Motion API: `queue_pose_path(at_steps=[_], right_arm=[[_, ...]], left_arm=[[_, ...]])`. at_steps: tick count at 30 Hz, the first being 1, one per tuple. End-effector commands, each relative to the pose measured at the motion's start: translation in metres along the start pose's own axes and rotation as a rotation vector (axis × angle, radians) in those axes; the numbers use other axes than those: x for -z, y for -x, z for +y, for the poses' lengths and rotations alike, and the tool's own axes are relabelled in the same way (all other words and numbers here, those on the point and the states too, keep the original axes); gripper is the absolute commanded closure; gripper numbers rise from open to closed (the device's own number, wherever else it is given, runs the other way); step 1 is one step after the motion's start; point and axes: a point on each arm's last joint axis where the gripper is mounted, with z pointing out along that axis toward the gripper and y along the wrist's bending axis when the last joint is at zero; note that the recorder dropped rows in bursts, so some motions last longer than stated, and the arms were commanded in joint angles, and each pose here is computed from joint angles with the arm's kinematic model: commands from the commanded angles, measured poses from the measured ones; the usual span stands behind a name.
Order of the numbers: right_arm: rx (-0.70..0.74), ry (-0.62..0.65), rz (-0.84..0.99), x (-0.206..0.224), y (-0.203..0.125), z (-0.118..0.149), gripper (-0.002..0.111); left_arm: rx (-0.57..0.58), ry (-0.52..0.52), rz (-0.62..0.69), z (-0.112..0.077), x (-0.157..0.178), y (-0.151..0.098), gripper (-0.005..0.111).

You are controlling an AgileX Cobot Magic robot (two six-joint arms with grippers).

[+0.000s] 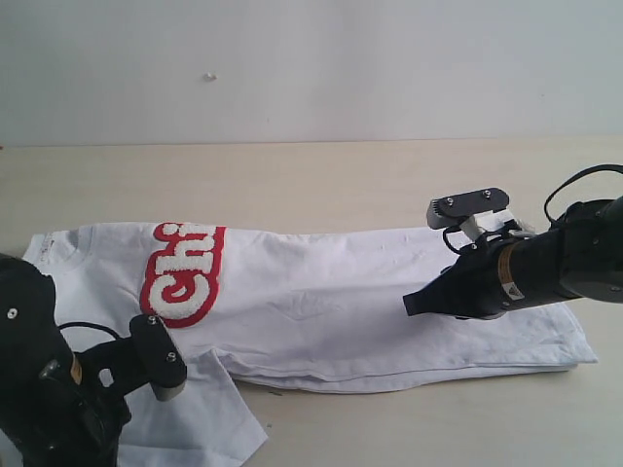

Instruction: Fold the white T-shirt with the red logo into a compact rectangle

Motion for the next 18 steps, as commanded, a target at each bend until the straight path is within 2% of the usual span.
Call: queue_pose_path(at_steps=[1,3,4,6,9,13,18], right_arm=[[0.004,0.002,-0.006,0.003,0.0,0.0,0.108],[0.004,0.002,-0.006,0.003,0.0,0.0,0.108],[0.004,0.002,-0.006,0.003,0.0,0.0,0.108],[0.004,0.002,-0.006,0.003,0.0,0.0,0.108],[0.004,0.002,-0.006,0.003,0.0,0.0,0.108],[0.004,0.002,-0.006,0.003,0.0,0.0,0.108],[0.004,0.002,-0.006,0.003,0.0,0.0,0.108]], left_arm=[[0.039,-0.043,0.031,-0.003,-0.012,0.0,0.036],[0.041,-0.05,0.046,-0.002,-0.015,0.0,0.041],[0.041,-0.052,0.05,-0.003,-0.016,-0.001,0.047],[0.043,-0.053,0.05,-0.003,-0.016,-0.001,0.067],[0.047,-0.06,0.055,-0.003,-0.016,-0.001,0.103],[0.037,-0.09,0.092,-0.005,-0.013,-0.001,0.107],[-0.02,-0.186,0.186,-0.01,0.011,0.007,0.107]])
